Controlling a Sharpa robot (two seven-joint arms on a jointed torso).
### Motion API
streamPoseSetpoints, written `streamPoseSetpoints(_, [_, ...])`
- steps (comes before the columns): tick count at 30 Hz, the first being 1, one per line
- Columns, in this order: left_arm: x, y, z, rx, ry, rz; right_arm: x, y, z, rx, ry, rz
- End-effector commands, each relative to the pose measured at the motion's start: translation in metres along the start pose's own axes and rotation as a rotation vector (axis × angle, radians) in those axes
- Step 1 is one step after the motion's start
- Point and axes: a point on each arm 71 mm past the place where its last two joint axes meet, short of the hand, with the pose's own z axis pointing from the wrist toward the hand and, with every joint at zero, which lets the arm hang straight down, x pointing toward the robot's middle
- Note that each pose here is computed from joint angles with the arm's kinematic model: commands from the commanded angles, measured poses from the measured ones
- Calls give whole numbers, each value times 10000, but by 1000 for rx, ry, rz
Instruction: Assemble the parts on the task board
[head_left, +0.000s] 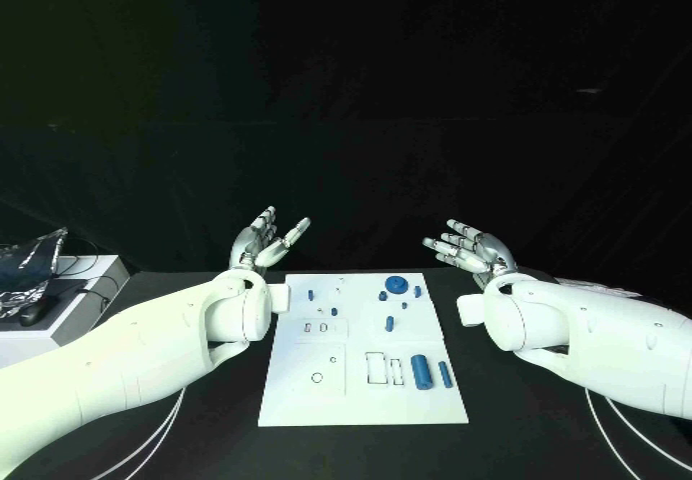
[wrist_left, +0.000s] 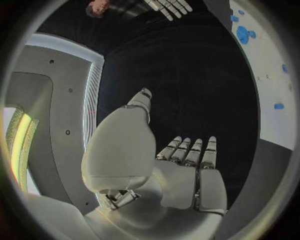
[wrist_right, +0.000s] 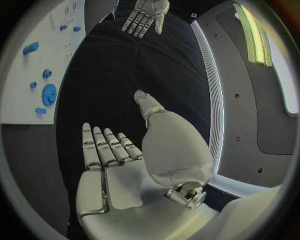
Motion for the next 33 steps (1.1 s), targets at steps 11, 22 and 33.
streamPoseSetpoints(11, [-33,8,-89,-21,209,-28,-8,138,140,-210,246,-534])
streamPoseSetpoints(22, [-47,-205,-347,64,298,-43,159,186,191,-325,280,-960])
streamPoseSetpoints(33, [12,-365,-525,87,351,-85,259,304,339,-320,258,-1222])
